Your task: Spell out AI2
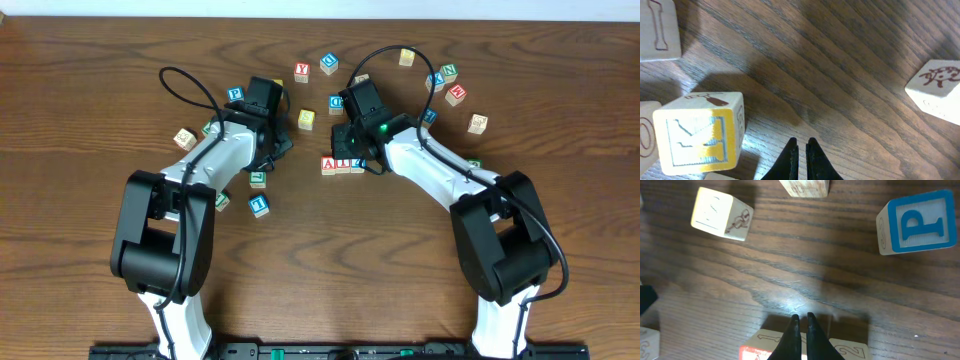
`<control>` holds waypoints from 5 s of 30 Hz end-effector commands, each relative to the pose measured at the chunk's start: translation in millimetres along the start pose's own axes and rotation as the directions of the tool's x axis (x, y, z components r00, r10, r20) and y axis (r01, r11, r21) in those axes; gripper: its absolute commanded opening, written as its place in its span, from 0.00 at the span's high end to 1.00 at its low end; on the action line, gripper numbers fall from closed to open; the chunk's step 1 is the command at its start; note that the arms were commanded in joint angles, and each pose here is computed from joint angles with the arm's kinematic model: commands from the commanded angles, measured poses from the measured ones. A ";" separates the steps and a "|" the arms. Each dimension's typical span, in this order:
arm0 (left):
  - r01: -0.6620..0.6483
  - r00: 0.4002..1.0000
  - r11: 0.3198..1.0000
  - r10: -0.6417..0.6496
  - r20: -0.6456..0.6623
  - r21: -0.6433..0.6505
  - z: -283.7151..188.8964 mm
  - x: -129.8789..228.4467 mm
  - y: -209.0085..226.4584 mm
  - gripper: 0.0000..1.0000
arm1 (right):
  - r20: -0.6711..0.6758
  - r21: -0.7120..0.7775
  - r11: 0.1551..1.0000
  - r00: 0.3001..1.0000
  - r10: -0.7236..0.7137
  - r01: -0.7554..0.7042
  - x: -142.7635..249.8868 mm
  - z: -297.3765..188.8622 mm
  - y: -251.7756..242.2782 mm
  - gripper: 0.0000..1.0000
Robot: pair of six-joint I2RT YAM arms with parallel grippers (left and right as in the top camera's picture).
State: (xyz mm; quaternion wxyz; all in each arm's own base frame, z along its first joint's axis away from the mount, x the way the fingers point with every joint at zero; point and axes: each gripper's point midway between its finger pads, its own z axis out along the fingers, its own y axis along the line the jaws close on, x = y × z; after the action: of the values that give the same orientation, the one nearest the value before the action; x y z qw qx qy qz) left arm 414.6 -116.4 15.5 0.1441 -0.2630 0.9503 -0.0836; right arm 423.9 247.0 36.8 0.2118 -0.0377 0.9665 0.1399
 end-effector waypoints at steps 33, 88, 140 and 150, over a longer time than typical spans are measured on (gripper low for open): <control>0.015 1.000 0.999 -0.016 -0.003 -0.029 4.4 2.6 8.7 0.93 | -0.043 0.007 1.000 0.999 0.000 0.000 15.1 11.0 3.2 0.99; 0.015 1.000 0.999 -0.016 -0.003 -0.028 4.4 2.6 8.6 0.93 | -0.008 -0.006 1.000 1.000 0.013 -0.013 2.4 8.8 -1.3 0.97; 0.015 1.000 0.999 -0.016 -0.005 -0.030 4.4 3.2 9.1 0.93 | -0.055 0.027 0.999 0.998 -0.015 0.016 6.8 4.0 -24.6 0.94; 0.015 1.000 0.999 -0.016 -0.006 -0.031 4.4 3.2 9.2 0.92 | -0.063 0.011 0.998 0.996 -0.055 0.055 11.4 4.6 -15.2 0.99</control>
State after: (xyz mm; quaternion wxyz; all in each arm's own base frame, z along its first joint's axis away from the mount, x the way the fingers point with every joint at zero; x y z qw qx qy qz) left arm 414.5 -116.0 15.4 0.1432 -0.2687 0.9488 -0.0841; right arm 422.0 224.4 22.3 0.1842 -0.0474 0.9741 0.1227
